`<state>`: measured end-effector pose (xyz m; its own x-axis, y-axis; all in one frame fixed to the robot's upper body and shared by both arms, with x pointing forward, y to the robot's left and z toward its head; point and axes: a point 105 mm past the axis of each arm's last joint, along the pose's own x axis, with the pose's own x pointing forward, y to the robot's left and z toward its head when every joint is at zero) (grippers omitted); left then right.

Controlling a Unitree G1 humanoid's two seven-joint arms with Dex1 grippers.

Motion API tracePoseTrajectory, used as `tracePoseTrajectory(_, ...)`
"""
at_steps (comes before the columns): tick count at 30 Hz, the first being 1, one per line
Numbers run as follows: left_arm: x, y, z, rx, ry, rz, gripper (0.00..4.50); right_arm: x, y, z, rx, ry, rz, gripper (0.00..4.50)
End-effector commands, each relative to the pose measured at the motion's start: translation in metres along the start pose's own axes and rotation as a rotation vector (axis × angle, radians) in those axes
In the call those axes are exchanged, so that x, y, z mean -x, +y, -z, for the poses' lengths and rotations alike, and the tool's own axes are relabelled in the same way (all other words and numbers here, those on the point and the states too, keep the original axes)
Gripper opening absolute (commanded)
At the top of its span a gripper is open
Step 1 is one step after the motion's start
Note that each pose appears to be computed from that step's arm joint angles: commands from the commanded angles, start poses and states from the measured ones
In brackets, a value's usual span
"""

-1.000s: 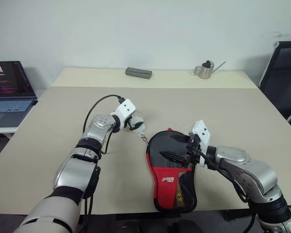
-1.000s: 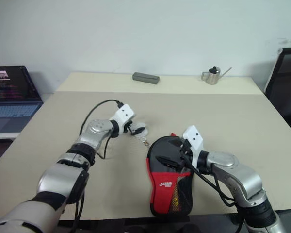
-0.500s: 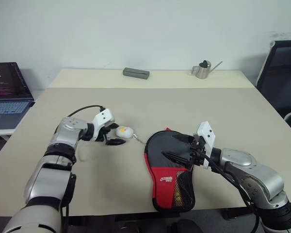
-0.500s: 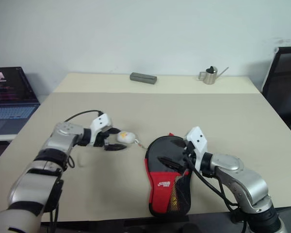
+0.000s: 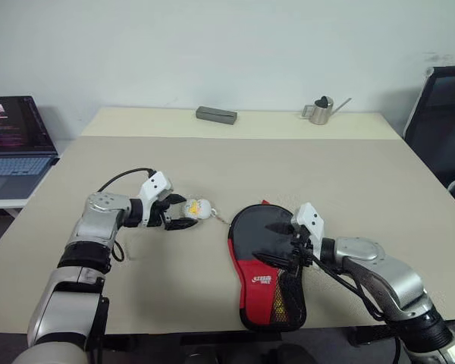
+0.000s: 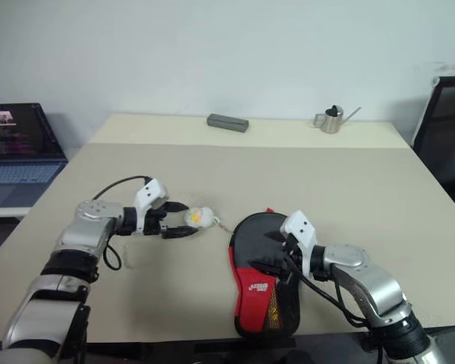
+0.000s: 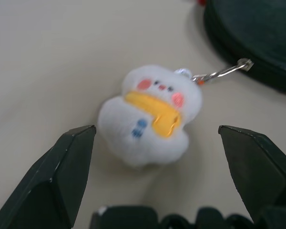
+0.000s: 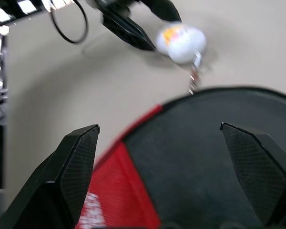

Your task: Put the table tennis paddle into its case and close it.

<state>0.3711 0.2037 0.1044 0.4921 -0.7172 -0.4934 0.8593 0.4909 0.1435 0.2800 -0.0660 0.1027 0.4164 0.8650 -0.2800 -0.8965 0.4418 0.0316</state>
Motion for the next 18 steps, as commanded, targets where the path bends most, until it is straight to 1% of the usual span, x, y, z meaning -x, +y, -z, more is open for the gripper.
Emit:
tracePoseTrajectory(1,0.003,0.001,-0.01,-0.045,-0.018,-0.009,4.5,-0.007,-0.006,-0.008,0.059,-0.015,0.017,4.47)
tracePoseTrajectory(10,0.006,0.003,-0.005,-0.047,0.008,-0.021,4.5,-0.024,-0.015,0.004,0.029,0.001,0.043,4.47)
tracePoseTrajectory(13,0.004,0.002,-0.004,-0.046,0.009,-0.02,4.5,-0.026,-0.016,0.015,0.011,0.052,0.039,4.47)
tracePoseTrajectory(18,0.001,-0.002,0.001,-0.056,0.02,-0.016,4.5,-0.028,-0.017,0.022,0.035,0.079,0.047,4.47)
